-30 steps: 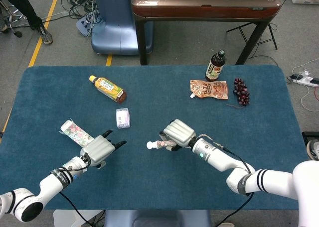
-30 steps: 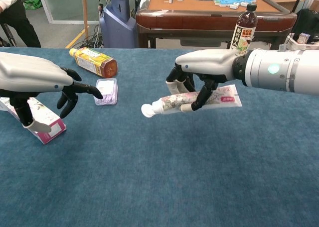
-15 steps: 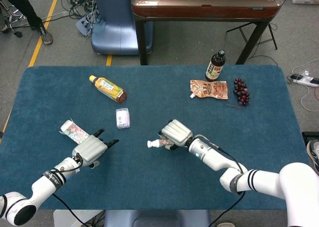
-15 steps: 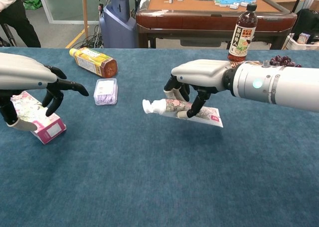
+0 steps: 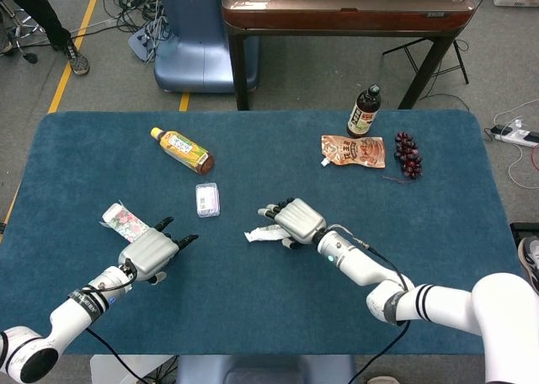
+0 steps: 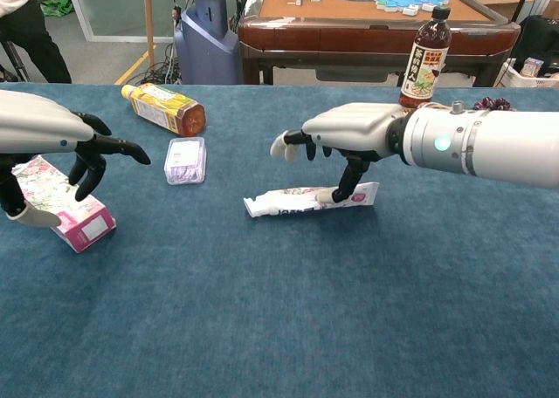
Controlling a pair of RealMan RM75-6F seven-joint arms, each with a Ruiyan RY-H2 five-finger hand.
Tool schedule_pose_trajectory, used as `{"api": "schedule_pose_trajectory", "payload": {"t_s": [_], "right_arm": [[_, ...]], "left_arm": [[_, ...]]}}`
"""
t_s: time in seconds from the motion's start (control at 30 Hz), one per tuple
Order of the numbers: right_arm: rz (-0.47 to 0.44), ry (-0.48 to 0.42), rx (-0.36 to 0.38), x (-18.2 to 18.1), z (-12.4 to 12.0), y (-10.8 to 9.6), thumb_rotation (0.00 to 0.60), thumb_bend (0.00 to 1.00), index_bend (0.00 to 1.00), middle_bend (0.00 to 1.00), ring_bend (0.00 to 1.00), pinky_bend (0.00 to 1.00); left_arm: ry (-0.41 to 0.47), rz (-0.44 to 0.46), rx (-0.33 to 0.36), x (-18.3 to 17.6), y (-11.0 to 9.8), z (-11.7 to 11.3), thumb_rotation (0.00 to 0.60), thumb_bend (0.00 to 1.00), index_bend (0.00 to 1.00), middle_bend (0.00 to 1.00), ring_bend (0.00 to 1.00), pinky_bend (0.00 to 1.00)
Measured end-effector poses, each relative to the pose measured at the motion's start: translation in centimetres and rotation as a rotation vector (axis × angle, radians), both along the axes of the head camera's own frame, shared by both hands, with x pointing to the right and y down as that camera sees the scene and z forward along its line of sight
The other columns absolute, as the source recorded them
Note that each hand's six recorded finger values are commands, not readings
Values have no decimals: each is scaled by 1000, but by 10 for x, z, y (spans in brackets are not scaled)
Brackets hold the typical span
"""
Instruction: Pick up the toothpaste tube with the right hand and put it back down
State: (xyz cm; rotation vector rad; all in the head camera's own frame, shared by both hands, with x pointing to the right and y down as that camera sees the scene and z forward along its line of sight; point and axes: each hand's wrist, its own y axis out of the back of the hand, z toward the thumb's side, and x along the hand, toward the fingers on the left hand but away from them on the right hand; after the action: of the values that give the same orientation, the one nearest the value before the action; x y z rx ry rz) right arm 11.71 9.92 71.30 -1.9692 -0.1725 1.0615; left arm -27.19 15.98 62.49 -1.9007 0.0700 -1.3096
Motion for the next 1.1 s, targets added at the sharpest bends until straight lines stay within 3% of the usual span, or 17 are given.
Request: {"api": "schedule_pose_trajectory", "payload": {"t_s": [0.23,0.53,0.83,1.1], "right_arm": [[84,-15,70,29,-33,-21,600,338,0,100,181,258],[298,62,203,131,-81,-35,600,337,24,199,194,257],[502,170,292,233,-111,-4,600,339,133,264,220,257],[664,199,340,293,-135,45,600,339,228,333,255,257]], "left_arm": [[20,-88,21,-11,-8,-5,600,222,58,480,401,15],[36,-319,129,-60,-20,-16,600,222,59,464,382,15],[0,-529,296,-126,-1,-30,600,222,67,456,363,15],[-9,-670,398,-167,30,-45,600,222,69,455,361,15]]}}
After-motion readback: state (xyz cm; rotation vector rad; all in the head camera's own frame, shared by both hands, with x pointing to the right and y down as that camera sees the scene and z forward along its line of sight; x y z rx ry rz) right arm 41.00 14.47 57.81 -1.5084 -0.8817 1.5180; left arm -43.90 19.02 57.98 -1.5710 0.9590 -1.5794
